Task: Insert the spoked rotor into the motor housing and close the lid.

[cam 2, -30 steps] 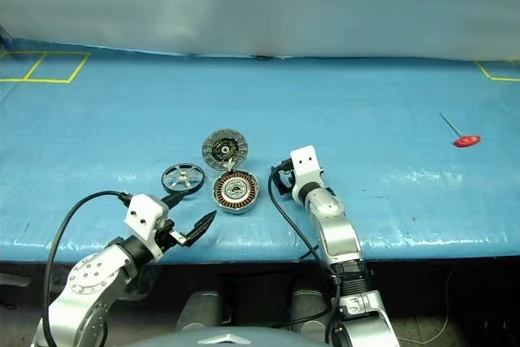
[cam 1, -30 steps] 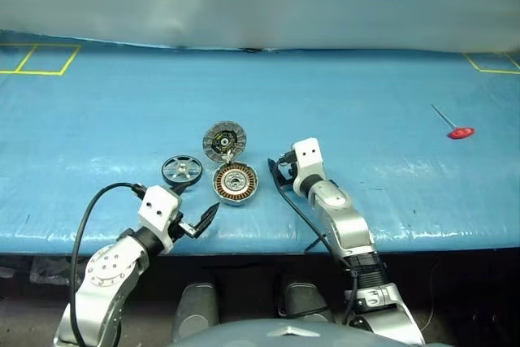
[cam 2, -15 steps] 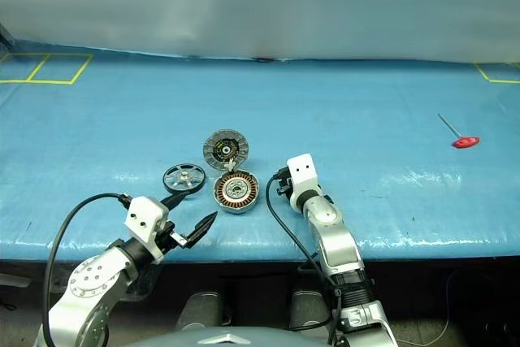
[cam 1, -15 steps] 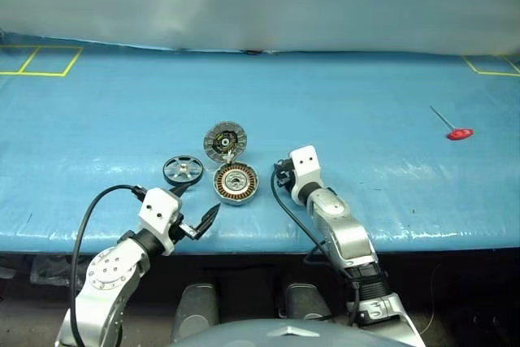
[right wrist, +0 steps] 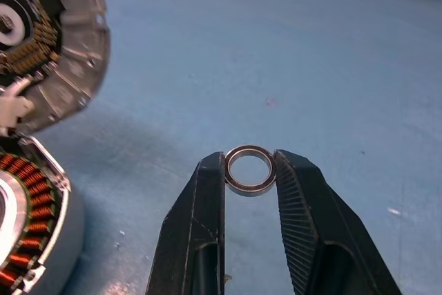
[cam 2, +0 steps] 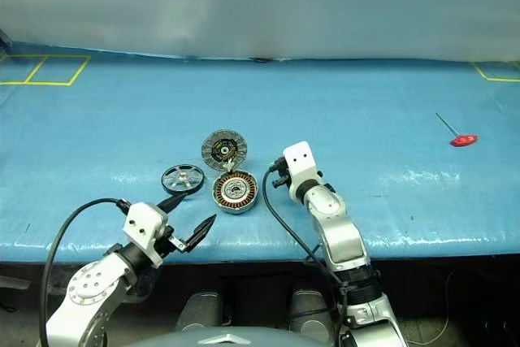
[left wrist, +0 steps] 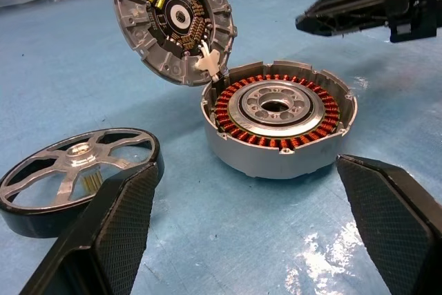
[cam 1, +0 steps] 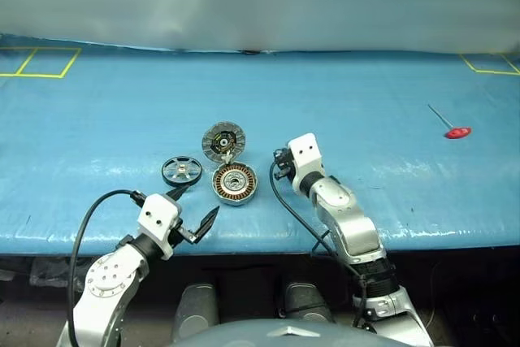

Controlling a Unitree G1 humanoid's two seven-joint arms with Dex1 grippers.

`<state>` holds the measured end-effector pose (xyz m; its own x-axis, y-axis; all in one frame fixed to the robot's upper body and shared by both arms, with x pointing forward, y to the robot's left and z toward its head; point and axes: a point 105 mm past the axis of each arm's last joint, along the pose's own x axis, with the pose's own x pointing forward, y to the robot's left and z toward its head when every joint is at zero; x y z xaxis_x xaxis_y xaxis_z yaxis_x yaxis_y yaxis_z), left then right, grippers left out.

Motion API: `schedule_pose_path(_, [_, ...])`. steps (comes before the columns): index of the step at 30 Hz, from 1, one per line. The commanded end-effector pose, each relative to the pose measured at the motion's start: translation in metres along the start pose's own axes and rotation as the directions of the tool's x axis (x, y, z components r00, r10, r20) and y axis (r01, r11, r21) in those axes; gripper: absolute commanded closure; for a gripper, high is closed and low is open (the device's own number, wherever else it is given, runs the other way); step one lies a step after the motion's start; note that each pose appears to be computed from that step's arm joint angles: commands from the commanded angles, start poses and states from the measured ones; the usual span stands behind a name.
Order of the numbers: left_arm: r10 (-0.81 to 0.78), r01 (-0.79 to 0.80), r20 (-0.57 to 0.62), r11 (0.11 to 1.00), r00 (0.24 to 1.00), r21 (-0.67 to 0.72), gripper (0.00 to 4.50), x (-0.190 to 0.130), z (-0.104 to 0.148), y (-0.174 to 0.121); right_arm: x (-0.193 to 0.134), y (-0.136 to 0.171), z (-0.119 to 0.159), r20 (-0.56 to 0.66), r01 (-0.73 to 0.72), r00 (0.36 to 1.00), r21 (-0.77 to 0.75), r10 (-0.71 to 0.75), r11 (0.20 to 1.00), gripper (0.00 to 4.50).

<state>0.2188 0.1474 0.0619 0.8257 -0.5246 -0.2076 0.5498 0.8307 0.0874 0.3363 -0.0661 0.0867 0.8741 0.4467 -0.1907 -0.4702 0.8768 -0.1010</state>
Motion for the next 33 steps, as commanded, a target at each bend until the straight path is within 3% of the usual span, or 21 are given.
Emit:
schedule_pose_path(1, [-0.009,0.015,0.091,0.998,0.996,-0.058,0.00,0.000,0.010,-0.005,-0.002,0.015,0.033,0.100,-0.088,0.991,-0.007,0.089,0.996,3.80])
schedule_pose_path(6, [0.019,-0.006,0.147,0.996,0.989,-0.092,0.00,-0.003,0.011,-0.001,-0.006,0.039,0.042,0.114,-0.237,0.964,-0.031,0.239,0.971,3.80])
schedule_pose_path(14, [0.005,0.002,0.145,0.999,0.989,-0.051,0.00,-0.008,0.003,0.000,-0.010,0.062,0.023,0.023,-0.355,0.935,-0.015,0.355,0.935,3.80])
schedule_pose_path(33, [-0.010,0.014,0.065,0.998,0.998,-0.066,0.00,-0.008,-0.016,-0.003,-0.006,0.086,-0.006,-0.095,-0.393,0.913,0.050,0.396,0.918,3.80])
